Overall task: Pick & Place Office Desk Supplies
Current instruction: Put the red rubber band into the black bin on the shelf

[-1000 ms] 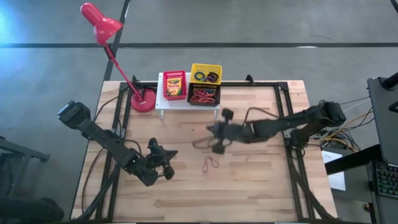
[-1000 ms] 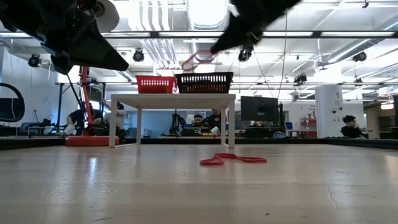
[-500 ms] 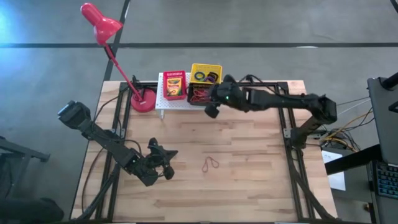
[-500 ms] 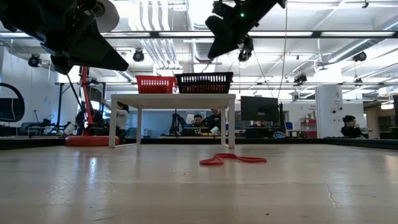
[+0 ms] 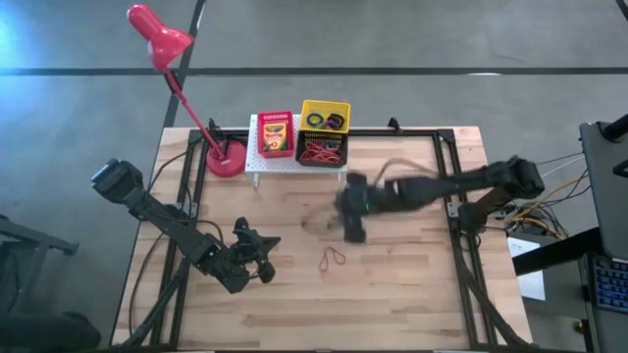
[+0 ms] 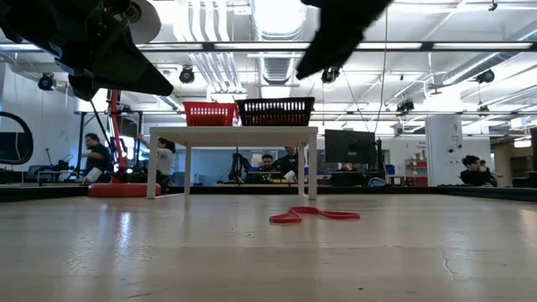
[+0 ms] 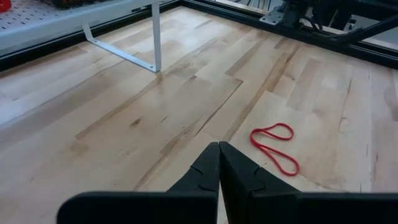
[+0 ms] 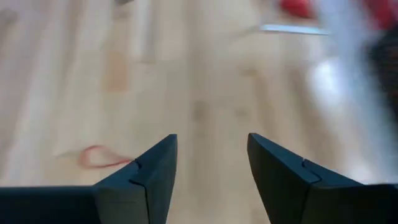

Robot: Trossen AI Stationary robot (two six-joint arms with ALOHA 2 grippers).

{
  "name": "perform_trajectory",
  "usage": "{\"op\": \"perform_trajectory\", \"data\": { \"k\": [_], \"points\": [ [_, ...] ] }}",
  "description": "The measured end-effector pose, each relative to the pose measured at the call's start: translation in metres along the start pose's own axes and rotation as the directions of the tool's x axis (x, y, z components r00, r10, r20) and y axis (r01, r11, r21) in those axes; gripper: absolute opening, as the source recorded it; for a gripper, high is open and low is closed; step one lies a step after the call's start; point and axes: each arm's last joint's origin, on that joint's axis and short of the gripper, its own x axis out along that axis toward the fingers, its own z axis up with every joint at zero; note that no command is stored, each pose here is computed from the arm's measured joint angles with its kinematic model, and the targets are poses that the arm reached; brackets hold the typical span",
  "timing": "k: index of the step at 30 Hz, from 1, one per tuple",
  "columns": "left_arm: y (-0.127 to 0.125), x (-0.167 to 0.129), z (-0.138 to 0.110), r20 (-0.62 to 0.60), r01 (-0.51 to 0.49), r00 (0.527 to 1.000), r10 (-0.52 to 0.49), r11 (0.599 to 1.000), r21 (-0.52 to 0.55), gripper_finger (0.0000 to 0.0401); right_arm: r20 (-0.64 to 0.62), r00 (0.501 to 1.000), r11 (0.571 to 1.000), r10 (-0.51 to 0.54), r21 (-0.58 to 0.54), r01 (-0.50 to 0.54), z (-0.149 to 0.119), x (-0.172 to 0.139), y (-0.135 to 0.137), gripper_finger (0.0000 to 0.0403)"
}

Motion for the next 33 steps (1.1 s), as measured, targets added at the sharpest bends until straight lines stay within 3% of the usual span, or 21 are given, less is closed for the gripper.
{"op": "perform_trajectory", "data": {
  "k": [4, 7, 12, 17, 21, 26, 29, 33],
  "points": [
    [0.000, 0.000, 0.000, 0.000, 0.001, 1.000, -0.001, 1.000, -0.001, 0.0008, -0.011, 0.996, 0.996, 0.088, -0.009, -0.088, -0.041, 0.023, 0.050, 0.0194],
    [0.000, 0.000, 0.000, 0.001, 0.002, 1.000, -0.002, 1.000, -0.004, 0.0008, 0.034, 0.994, 0.994, 0.107, 0.030, -0.108, -0.070, 0.041, 0.074, 0.0194],
    [0.000, 0.001, 0.001, 0.003, 0.001, 1.000, -0.001, 1.000, -0.007, 0.0008, 0.043, 0.997, 0.992, 0.057, 0.113, -0.061, -0.106, 0.078, 0.083, 0.0190],
    [0.000, 0.001, 0.001, 0.002, -0.002, 1.000, 0.002, 1.000, -0.005, 0.0008, -0.019, 0.999, 0.992, 0.026, 0.124, -0.023, -0.122, 0.111, 0.079, 0.0167],
    [0.000, 0.001, 0.001, 0.002, -0.002, 1.000, 0.002, 1.000, -0.005, 0.0008, -0.038, 0.995, 0.989, 0.094, 0.119, -0.089, -0.117, 0.120, 0.077, 0.0123],
    [0.000, 0.001, 0.001, -0.002, 0.003, 1.000, -0.003, 1.000, -0.009, 0.0008, -0.113, 0.990, 0.995, 0.085, 0.070, -0.077, -0.107, 0.114, 0.073, 0.0023],
    [0.000, 0.001, 0.001, -0.002, 0.004, 1.000, -0.004, 1.000, -0.011, 0.0008, -0.089, 0.994, 0.997, 0.057, 0.052, -0.053, -0.089, 0.100, 0.071, 0.0012],
    [0.000, 0.001, 0.001, -0.001, 0.005, 1.000, -0.005, 1.000, -0.012, 0.0008, 0.068, 0.997, 0.998, -0.046, 0.038, 0.044, -0.047, 0.060, 0.061, 0.0009]
  ]
}}
